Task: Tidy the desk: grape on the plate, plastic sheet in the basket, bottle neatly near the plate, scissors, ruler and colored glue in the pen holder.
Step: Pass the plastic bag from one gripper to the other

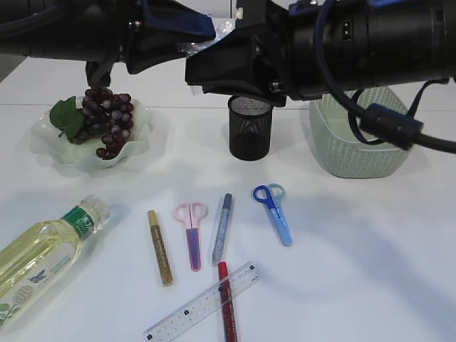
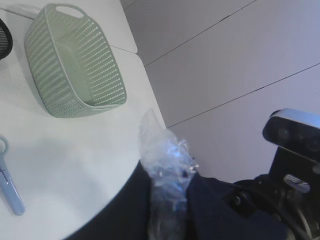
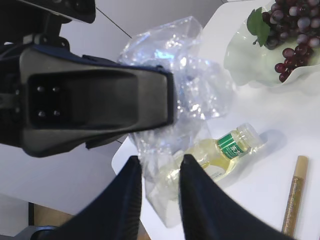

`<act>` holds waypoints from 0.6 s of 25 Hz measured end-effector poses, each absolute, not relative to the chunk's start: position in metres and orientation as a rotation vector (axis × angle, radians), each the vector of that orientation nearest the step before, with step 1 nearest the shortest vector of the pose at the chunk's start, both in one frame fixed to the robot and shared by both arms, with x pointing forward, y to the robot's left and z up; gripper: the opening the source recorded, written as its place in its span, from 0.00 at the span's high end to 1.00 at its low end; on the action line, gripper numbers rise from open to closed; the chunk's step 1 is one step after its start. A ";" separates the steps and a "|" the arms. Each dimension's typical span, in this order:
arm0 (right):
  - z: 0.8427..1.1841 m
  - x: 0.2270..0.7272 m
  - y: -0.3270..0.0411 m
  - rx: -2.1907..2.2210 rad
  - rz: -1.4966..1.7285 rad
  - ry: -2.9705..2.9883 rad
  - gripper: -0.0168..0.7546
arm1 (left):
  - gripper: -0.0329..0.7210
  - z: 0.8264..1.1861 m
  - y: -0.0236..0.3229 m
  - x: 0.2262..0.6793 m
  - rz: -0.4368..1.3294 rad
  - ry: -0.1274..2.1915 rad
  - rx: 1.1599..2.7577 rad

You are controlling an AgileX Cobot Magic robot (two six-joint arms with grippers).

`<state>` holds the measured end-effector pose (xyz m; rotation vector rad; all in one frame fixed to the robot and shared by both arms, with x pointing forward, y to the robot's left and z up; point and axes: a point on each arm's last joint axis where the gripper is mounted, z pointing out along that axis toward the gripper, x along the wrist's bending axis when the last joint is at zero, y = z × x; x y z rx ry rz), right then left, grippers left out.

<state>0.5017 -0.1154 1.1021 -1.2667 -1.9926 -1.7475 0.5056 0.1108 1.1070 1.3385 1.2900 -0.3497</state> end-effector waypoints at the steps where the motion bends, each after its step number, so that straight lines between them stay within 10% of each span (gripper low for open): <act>1: 1.102 0.502 -0.115 -1.268 -1.745 -1.993 0.69 | 0.83 1.107 0.111 0.506 -0.351 1.289 1.339; 15: 1.102 0.502 -0.114 -1.234 -1.765 -1.995 0.96 | 0.84 1.107 0.110 0.505 -0.356 1.285 1.344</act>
